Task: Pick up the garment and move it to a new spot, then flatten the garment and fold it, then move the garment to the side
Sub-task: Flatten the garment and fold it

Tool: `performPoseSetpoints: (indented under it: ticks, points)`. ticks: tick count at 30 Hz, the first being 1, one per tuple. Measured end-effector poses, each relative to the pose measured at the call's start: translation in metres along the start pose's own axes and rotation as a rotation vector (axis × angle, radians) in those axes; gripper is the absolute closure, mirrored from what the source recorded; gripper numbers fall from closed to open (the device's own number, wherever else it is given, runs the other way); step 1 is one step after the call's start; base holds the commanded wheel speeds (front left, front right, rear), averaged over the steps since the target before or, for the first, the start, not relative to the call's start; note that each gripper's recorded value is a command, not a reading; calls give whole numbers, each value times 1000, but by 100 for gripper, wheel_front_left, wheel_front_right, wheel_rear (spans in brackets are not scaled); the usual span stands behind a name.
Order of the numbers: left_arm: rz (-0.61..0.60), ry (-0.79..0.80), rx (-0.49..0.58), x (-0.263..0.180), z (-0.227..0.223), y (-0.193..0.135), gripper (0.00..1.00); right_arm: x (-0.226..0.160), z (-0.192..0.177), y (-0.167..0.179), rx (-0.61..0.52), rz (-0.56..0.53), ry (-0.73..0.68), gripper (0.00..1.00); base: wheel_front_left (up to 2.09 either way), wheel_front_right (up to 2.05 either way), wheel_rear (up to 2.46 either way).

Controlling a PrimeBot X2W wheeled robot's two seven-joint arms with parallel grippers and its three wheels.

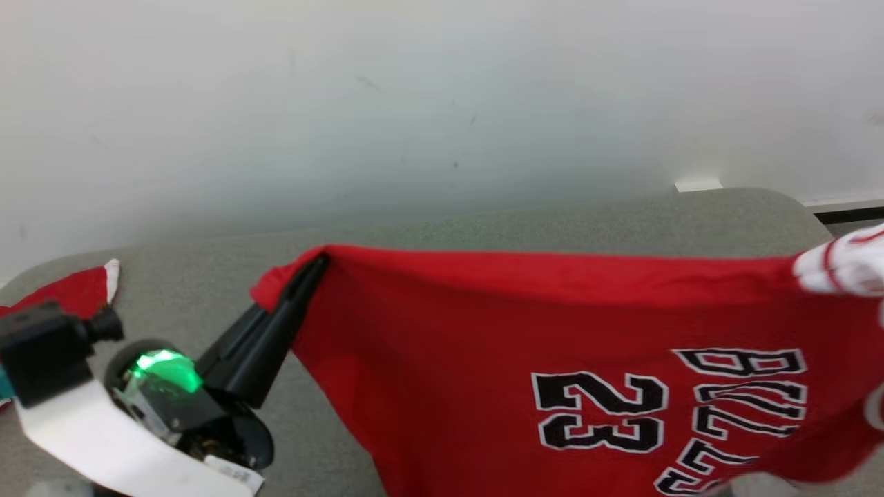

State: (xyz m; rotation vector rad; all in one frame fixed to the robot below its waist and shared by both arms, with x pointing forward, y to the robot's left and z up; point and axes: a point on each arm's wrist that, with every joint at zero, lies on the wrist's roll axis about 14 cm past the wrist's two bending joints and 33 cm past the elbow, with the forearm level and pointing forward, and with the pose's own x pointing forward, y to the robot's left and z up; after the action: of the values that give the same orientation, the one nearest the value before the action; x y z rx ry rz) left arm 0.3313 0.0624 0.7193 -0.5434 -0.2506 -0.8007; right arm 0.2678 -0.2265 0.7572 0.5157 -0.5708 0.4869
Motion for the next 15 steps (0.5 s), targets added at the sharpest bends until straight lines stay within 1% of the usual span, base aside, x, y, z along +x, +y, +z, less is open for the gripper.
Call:
performPoseSetpoints:
  ticks: [1, 4, 5, 8, 11, 15]
  points:
    - [-9, -1, 10, 2, 5, -3, 100, 1, 8, 0, -25, 2, -8, 100, 0, 0, 0]
    - [-23, 14, 30, 9, 13, -6, 100, 3, 24, -7, -49, -13, -28, 100, 0, 0, 0]
    - [-19, 28, 49, 12, 14, -3, 100, 5, 25, -13, -66, -27, -15, 100, 0, 0, 0]
    - [1, 81, 75, 26, 11, 13, 100, 16, 15, -32, -62, -59, 40, 100, 0, 0, 0]
    - [32, 142, 84, 46, 2, 41, 100, 39, -12, -54, -28, -75, 115, 100, 0, 0, 0]
    - [125, 209, 127, 76, -9, 97, 100, 81, -66, -98, 11, -134, 206, 100, 0, 0, 0]
